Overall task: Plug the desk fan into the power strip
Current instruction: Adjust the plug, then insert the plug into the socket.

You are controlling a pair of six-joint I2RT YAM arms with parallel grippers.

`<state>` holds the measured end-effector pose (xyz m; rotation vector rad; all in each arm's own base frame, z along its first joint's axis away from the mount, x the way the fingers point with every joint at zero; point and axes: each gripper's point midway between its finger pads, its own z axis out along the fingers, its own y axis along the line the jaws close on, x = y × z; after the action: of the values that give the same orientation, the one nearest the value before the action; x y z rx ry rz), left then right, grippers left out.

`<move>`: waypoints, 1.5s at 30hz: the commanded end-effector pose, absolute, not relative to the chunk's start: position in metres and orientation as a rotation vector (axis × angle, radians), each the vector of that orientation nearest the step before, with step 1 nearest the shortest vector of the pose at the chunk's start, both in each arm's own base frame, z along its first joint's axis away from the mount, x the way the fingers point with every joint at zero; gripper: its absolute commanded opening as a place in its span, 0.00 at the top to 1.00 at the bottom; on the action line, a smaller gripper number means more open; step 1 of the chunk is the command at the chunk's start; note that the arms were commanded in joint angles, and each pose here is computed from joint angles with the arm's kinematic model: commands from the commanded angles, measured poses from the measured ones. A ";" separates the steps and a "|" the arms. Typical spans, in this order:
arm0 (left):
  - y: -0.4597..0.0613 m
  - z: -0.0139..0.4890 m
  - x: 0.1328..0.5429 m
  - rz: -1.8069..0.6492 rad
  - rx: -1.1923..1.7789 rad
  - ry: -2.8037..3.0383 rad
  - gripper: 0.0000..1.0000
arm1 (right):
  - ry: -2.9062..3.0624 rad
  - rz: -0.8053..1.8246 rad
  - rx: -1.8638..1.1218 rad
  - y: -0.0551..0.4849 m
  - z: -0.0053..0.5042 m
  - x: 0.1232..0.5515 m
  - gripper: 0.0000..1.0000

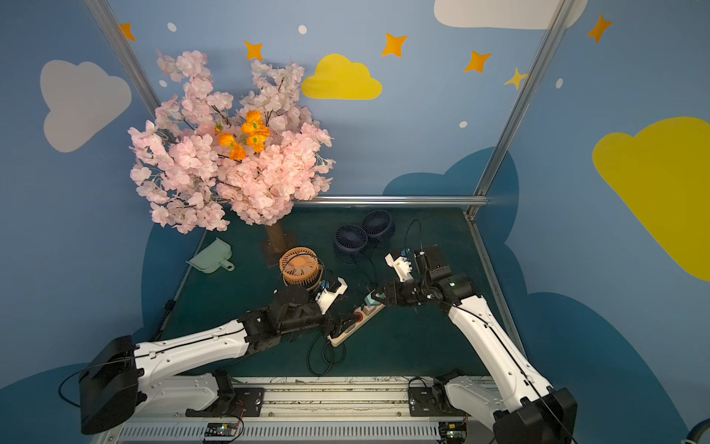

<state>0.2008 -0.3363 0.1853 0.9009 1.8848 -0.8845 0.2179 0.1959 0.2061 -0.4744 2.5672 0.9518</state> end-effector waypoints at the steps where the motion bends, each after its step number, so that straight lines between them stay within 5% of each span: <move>1: -0.316 0.163 0.202 -0.793 0.858 2.012 0.19 | 2.558 0.535 -0.775 0.173 0.180 0.234 0.84; 18: -0.273 0.070 0.199 -0.591 0.721 2.423 0.25 | 2.538 0.273 -0.986 0.190 0.113 0.267 1.00; 45: -0.264 0.023 0.201 -0.486 0.754 2.530 0.30 | 2.490 0.324 -0.999 0.199 0.104 0.279 1.00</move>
<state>0.2020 -0.2787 0.0429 0.7513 2.4711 -0.5767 0.2781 0.1936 0.1072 -0.9684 2.5039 0.3164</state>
